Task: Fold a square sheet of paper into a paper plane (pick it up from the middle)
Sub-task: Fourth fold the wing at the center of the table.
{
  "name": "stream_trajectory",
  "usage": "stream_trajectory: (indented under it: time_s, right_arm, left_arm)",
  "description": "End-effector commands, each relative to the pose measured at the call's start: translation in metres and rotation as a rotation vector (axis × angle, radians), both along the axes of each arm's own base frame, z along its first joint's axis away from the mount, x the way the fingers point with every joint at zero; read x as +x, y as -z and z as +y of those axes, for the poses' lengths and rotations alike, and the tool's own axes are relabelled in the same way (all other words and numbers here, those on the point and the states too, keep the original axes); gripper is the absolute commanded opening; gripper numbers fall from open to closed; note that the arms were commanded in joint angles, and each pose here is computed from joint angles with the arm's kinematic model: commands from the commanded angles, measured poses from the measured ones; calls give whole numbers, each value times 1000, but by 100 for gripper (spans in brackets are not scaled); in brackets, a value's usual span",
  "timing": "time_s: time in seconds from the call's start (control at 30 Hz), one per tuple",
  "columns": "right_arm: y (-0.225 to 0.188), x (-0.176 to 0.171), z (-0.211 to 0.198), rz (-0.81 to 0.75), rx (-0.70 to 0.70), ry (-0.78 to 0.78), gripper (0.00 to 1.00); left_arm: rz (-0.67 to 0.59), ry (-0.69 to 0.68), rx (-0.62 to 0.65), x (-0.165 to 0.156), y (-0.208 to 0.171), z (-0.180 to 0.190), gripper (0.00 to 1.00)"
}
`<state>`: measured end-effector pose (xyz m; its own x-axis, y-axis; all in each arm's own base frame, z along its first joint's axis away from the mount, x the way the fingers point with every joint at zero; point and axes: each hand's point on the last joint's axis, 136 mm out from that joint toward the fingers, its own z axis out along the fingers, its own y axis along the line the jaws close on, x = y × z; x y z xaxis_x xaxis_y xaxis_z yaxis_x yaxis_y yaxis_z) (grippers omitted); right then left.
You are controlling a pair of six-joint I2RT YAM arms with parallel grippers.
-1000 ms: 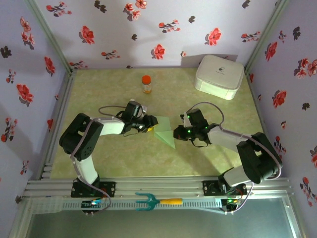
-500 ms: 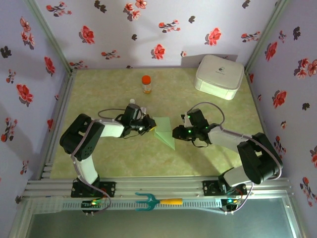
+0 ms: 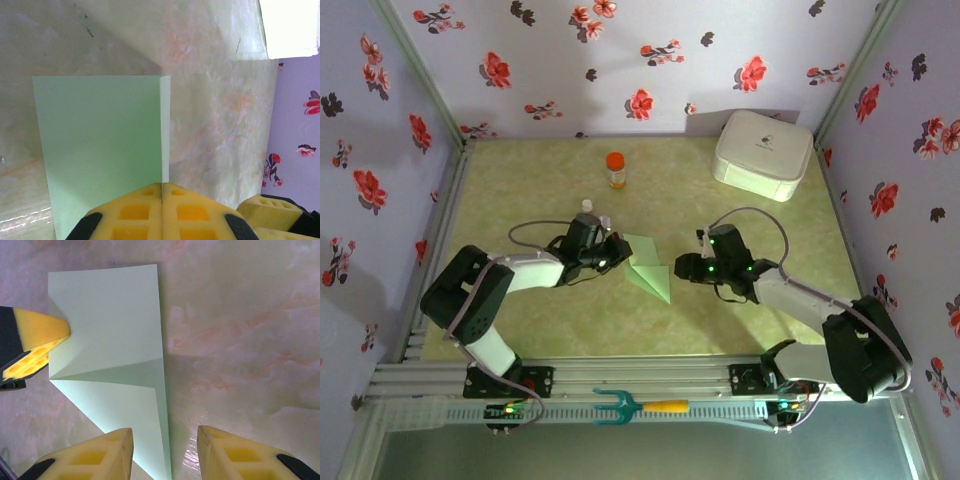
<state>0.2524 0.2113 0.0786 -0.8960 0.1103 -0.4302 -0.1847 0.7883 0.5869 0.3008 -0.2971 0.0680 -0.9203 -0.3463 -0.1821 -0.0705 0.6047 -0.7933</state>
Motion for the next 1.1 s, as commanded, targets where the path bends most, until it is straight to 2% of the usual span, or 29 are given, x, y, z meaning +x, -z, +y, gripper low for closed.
stream_trajectory:
  time_s: [0.0,0.13,0.23,0.37,0.63,0.8,1.07]
  right_arm:
    - [-11,8,-2,-94,23,32,39]
    - [-18,4,-1,-188,5,-4,40]
    - [-20,-5,6,-268,-59,-75,40]
    - [-15,-21,23,-405,-211,-206,40]
    - [-2,-36,42,-636,-458,-367,40]
    - [9,-35,52,-670,-550,-426,40]
    - [20,-33,67,-704,-595,-450,41]
  left_arm:
    - [8,3,11,-1,-1,-3,5]
    - [5,24,-1,-2,-2,-11,15]
    - [3,32,-3,-1,-3,-13,16]
    - [5,35,0,0,-3,-14,17]
    - [8,46,-5,0,-5,-16,18]
    - [13,50,-4,0,-4,-17,18]
    - [18,52,-4,0,-3,-18,18]
